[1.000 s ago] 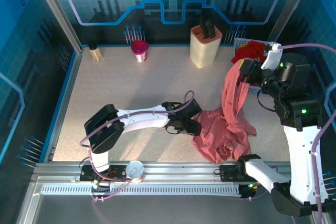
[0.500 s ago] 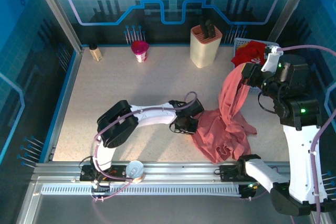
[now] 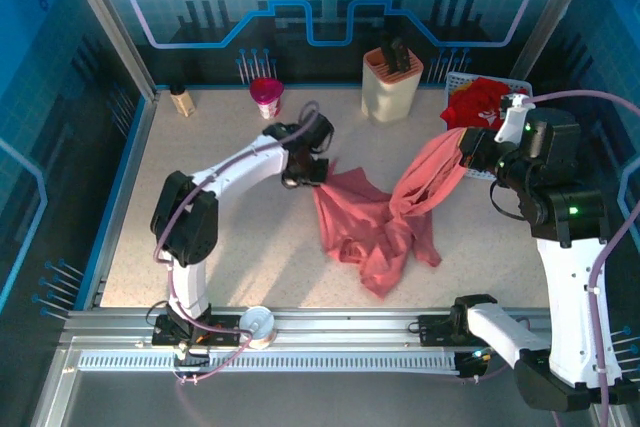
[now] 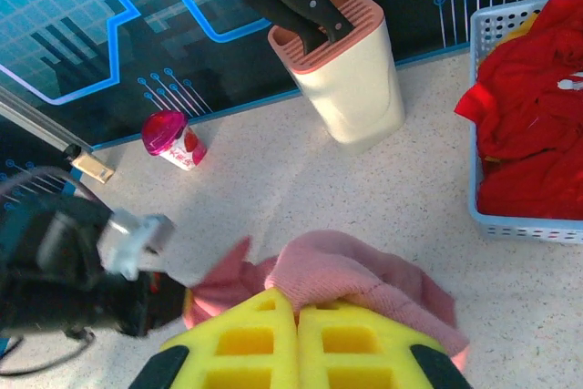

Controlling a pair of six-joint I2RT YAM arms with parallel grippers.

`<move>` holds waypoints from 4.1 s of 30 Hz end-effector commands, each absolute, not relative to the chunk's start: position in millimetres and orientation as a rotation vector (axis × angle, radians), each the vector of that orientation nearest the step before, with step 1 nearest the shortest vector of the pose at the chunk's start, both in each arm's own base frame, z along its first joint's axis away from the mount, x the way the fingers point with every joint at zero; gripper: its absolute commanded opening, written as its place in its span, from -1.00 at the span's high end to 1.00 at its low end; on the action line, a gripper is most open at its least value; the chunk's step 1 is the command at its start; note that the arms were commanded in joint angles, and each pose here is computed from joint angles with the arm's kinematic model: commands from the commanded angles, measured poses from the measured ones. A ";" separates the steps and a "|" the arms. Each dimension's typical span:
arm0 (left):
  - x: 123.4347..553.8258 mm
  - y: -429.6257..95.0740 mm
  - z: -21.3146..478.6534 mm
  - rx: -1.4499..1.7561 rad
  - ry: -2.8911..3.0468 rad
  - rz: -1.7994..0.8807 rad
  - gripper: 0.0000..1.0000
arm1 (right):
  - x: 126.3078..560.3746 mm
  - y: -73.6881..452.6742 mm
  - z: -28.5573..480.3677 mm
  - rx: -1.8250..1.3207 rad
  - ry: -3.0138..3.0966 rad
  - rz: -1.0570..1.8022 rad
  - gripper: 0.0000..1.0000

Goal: Fold and stack the t-shirts

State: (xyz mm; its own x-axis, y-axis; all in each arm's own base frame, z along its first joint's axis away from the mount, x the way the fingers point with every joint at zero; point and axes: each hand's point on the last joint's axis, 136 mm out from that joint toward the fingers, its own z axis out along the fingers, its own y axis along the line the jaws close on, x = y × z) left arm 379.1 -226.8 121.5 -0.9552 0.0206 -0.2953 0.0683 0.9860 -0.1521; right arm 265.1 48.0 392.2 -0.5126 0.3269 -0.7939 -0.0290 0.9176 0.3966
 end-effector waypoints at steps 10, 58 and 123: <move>437.8 -160.2 160.1 0.046 2.811 -0.127 0.10 | 261.4 50.6 369.8 0.234 2.122 0.483 1.00; 338.6 -145.6 72.6 0.300 2.740 0.049 0.06 | 268.9 58.0 349.9 0.215 2.169 0.534 1.00; 80.2 -39.0 690.2 0.191 0.937 -0.196 1.00 | 117.1 71.5 623.3 -0.106 1.285 0.620 1.00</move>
